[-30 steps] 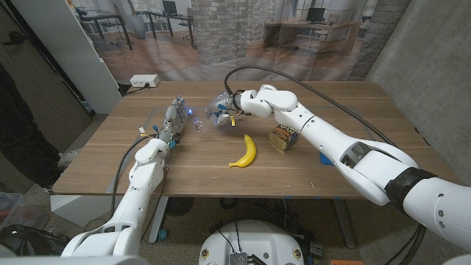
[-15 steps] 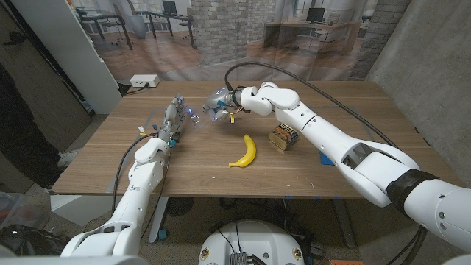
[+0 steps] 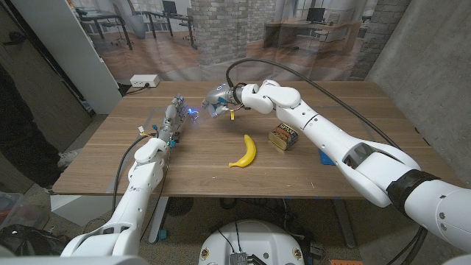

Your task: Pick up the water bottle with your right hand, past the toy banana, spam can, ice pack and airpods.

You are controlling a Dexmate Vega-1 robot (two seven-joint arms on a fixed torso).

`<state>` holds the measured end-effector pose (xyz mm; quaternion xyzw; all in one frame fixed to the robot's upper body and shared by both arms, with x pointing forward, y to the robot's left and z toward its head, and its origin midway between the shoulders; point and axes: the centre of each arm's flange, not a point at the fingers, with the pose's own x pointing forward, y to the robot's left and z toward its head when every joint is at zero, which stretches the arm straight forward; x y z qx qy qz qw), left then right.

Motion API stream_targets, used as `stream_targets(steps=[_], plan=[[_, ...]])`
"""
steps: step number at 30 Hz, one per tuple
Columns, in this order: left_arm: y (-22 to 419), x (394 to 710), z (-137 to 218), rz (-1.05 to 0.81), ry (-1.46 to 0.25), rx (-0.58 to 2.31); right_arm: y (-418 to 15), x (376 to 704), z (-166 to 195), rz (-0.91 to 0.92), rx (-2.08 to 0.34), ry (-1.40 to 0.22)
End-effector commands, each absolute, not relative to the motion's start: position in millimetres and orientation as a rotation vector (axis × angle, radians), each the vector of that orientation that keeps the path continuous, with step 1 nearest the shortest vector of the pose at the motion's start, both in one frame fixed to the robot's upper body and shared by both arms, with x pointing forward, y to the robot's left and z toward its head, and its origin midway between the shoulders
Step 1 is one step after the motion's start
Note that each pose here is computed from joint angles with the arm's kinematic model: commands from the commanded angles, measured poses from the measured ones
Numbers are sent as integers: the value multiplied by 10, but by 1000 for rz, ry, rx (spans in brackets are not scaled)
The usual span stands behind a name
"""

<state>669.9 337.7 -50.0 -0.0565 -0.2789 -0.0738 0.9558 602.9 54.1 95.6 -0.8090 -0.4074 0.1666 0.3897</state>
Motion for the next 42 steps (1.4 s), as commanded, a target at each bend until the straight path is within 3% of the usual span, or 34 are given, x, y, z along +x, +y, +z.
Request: stream_targets(steps=[1,42], plan=[[3369,6670,-502,-150,-569,-112,508,5979,1049,384,-2042,-1061],[3392,6693,-403,-171,-575,-94,321,5883,1329,250,-1978,-1096]])
